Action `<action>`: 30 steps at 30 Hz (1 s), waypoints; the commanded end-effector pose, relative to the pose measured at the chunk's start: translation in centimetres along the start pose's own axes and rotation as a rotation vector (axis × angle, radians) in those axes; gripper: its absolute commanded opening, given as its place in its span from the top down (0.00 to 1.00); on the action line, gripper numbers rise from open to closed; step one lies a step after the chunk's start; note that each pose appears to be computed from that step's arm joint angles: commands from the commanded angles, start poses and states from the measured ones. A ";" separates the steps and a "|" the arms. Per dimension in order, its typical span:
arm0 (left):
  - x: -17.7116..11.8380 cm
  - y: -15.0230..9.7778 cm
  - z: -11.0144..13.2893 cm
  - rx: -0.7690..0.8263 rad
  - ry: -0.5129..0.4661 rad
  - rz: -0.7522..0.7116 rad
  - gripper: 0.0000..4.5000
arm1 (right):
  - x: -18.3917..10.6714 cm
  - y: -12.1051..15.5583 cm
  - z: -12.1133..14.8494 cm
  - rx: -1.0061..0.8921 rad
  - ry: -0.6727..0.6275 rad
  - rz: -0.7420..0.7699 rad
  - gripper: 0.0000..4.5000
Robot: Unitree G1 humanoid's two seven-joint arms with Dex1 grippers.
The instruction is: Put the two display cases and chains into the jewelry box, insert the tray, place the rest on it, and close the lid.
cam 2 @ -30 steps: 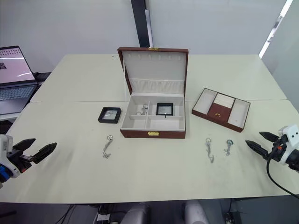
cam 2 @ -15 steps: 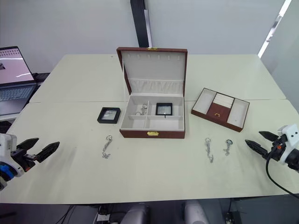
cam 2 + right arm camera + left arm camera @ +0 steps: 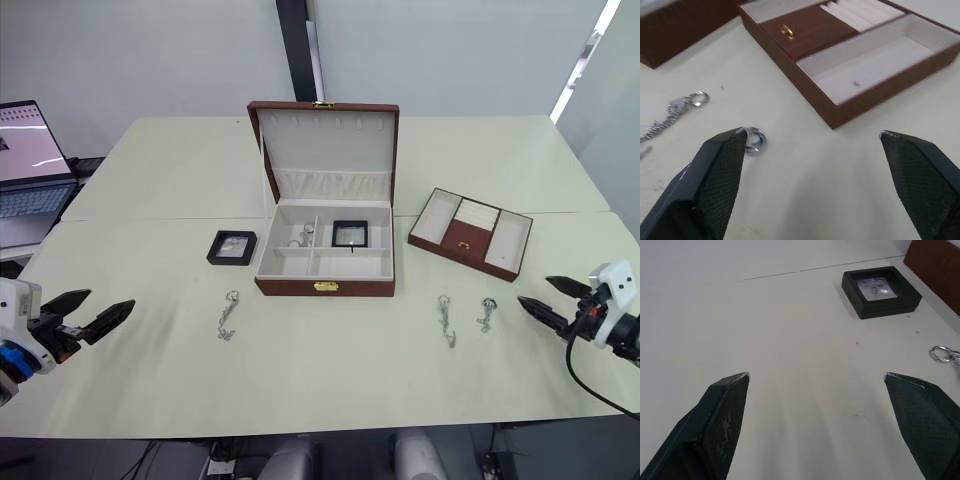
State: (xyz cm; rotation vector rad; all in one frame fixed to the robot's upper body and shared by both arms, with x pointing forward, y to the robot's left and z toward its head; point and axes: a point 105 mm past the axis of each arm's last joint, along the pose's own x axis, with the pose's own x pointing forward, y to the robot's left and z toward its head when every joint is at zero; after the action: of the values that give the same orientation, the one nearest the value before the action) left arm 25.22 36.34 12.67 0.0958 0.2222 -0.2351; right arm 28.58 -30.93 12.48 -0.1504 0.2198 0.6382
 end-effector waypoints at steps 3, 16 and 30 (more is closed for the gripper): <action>0.3 -1.8 0.7 0.015 -0.040 -0.040 0.01 | 2.4 5.7 4.6 -0.084 -0.101 0.246 0.00; 3.1 -7.2 -1.3 -0.068 -0.129 -0.030 0.01 | 3.7 13.9 6.3 -0.185 -0.124 0.568 0.00; 4.2 -10.9 -1.6 -0.099 -0.195 0.029 0.01 | 2.5 13.3 4.9 -0.216 -0.157 0.562 0.00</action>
State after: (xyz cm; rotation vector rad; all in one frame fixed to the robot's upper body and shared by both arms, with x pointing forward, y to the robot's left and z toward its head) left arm 26.13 25.62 8.13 -0.0515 0.0893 -0.1986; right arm 23.43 -17.75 14.78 -0.2218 0.0830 1.2257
